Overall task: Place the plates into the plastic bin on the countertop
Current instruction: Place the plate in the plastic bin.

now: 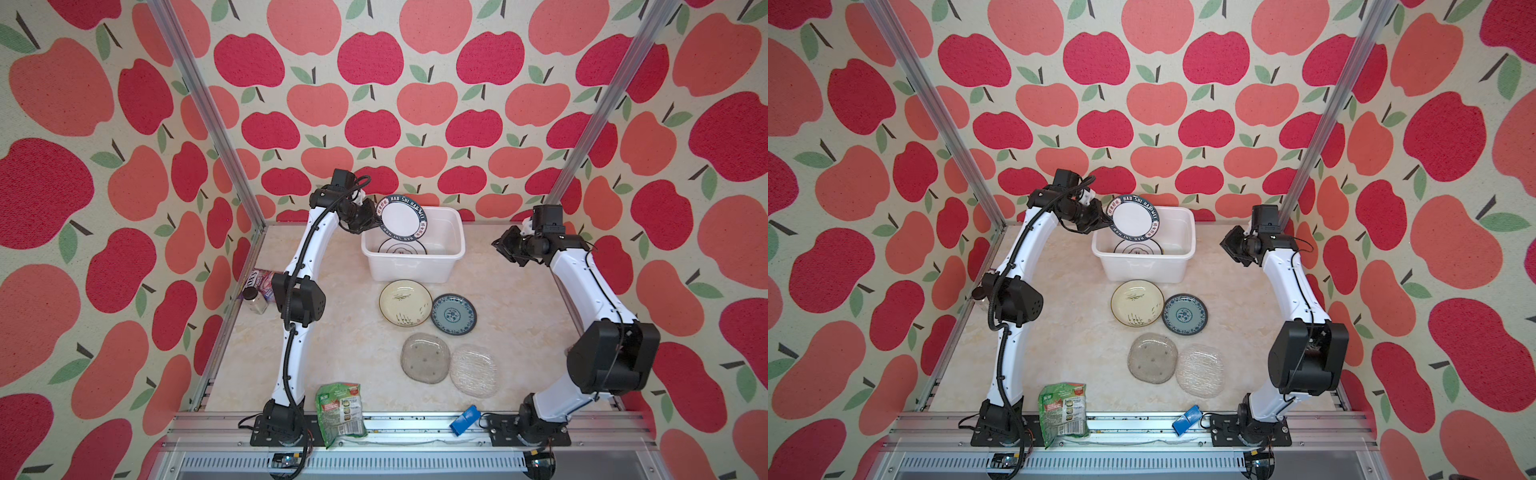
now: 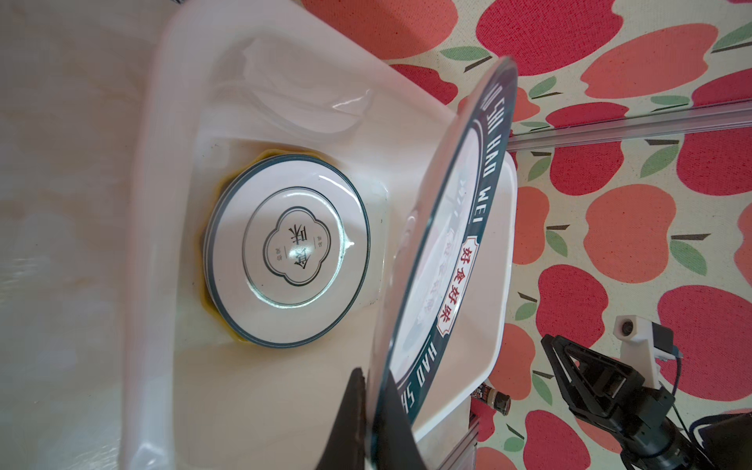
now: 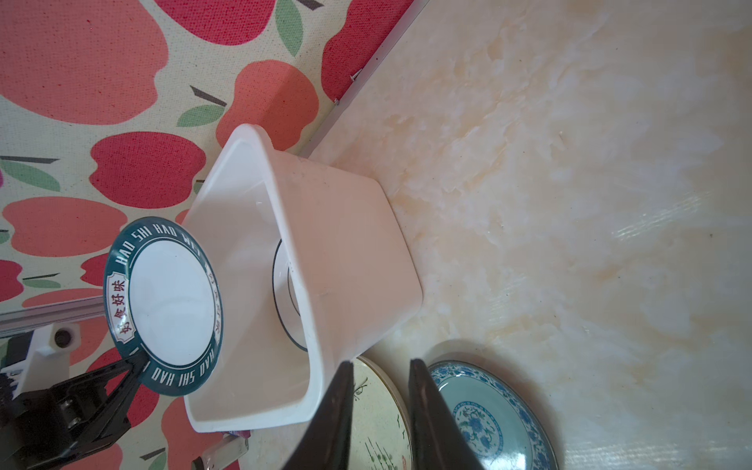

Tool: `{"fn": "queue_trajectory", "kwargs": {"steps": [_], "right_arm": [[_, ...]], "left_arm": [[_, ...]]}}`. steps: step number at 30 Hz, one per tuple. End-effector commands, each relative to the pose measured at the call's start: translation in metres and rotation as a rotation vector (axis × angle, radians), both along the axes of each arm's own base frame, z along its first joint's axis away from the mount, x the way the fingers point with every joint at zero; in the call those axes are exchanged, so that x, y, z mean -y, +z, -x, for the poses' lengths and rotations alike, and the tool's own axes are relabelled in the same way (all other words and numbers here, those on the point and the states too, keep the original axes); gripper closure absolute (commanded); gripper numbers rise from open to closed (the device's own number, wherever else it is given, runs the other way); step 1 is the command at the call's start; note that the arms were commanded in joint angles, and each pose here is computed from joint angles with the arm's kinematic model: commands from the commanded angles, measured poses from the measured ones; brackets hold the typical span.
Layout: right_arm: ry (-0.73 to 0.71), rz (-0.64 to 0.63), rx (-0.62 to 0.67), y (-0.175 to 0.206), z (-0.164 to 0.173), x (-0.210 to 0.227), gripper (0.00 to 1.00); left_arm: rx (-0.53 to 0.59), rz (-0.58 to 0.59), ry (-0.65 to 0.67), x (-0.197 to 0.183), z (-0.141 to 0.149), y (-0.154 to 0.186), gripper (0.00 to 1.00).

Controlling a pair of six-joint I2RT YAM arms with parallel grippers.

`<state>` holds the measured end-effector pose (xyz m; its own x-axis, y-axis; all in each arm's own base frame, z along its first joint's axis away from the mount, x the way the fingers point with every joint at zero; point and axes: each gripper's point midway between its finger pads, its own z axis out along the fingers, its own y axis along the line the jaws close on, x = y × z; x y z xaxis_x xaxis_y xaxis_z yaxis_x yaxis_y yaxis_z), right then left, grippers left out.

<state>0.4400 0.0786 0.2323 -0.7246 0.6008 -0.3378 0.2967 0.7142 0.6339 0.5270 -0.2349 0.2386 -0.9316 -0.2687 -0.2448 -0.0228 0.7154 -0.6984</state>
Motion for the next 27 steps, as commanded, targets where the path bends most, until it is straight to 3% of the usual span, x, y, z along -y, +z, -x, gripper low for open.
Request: {"fn": "queue_trajectory", "kwargs": {"steps": [1, 9, 20, 26, 27], "right_arm": [[0.022, -0.004, -0.012, 0.006, -0.003, -0.004, 0.73], [0.073, 0.026, -0.062, -0.003, -0.008, -0.006, 0.73], [0.075, 0.033, -0.079, -0.004, -0.016, -0.006, 0.72], [0.076, 0.022, -0.081, -0.006, -0.02, -0.009, 0.72], [0.075, 0.018, -0.085, -0.007, -0.021, -0.009, 0.72]], "left_arm": [[0.009, -0.062, -0.034, 0.003, 0.004, -0.01, 1.0], [-0.091, -0.059, -0.118, 0.024, 0.013, -0.058, 1.0], [-0.231, -0.095, -0.075, 0.012, 0.016, -0.103, 0.99], [-0.233, -0.105, -0.081, 0.012, 0.018, -0.103, 0.64], [-0.232, -0.105, -0.078, 0.011, 0.018, -0.103, 0.62]]}}
